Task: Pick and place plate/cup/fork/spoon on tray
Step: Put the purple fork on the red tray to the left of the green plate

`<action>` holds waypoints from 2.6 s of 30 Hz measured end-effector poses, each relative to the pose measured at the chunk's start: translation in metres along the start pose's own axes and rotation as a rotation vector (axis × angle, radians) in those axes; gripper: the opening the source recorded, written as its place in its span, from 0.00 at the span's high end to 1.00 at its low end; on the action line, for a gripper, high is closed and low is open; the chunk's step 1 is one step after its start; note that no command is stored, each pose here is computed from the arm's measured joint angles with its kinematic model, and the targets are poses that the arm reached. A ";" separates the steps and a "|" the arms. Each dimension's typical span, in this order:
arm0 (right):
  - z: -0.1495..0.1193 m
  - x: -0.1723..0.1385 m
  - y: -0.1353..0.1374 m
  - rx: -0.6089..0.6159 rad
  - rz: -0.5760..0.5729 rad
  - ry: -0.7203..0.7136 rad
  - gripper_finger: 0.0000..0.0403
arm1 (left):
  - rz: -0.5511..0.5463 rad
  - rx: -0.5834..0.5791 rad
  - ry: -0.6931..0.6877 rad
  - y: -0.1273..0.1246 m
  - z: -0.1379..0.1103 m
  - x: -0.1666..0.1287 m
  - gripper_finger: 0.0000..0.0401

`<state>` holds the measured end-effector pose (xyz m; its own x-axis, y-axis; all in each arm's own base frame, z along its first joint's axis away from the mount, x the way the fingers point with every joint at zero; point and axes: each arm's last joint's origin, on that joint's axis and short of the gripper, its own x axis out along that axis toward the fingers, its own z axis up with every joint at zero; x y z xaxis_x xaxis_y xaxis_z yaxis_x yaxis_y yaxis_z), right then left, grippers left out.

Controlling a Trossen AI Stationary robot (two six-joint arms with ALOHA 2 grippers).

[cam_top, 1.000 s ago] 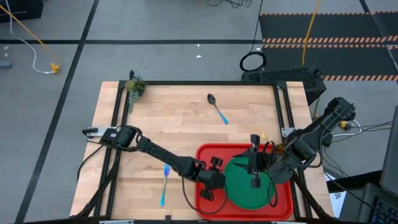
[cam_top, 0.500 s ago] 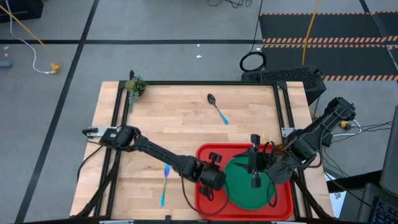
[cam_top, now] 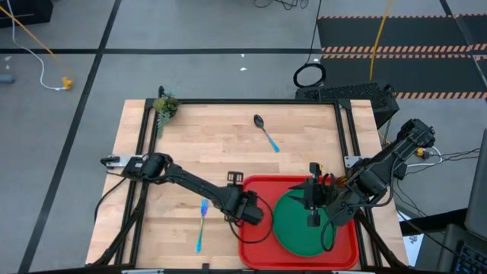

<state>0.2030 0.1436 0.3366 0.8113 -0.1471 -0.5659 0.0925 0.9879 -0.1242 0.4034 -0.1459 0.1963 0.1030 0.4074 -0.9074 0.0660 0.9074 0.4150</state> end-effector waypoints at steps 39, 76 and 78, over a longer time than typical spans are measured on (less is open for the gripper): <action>0.004 0.013 0.002 -0.024 0.017 -0.103 0.75 | 0.107 -1.110 0.015 -0.113 -0.147 -0.082 0.76; 0.023 0.022 -0.009 -0.254 -0.040 -0.215 0.75 | 0.021 -1.462 0.010 -0.118 -0.122 -0.013 0.56; 0.023 0.022 -0.009 -0.254 -0.039 -0.215 0.75 | 0.026 -1.472 0.009 -0.120 -0.123 -0.008 0.56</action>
<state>0.2333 0.1325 0.3446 0.9158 -0.1446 -0.3747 0.0015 0.9342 -0.3568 0.2724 -0.2461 0.1458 0.0820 0.4204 -0.9036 -0.9832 0.1823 -0.0044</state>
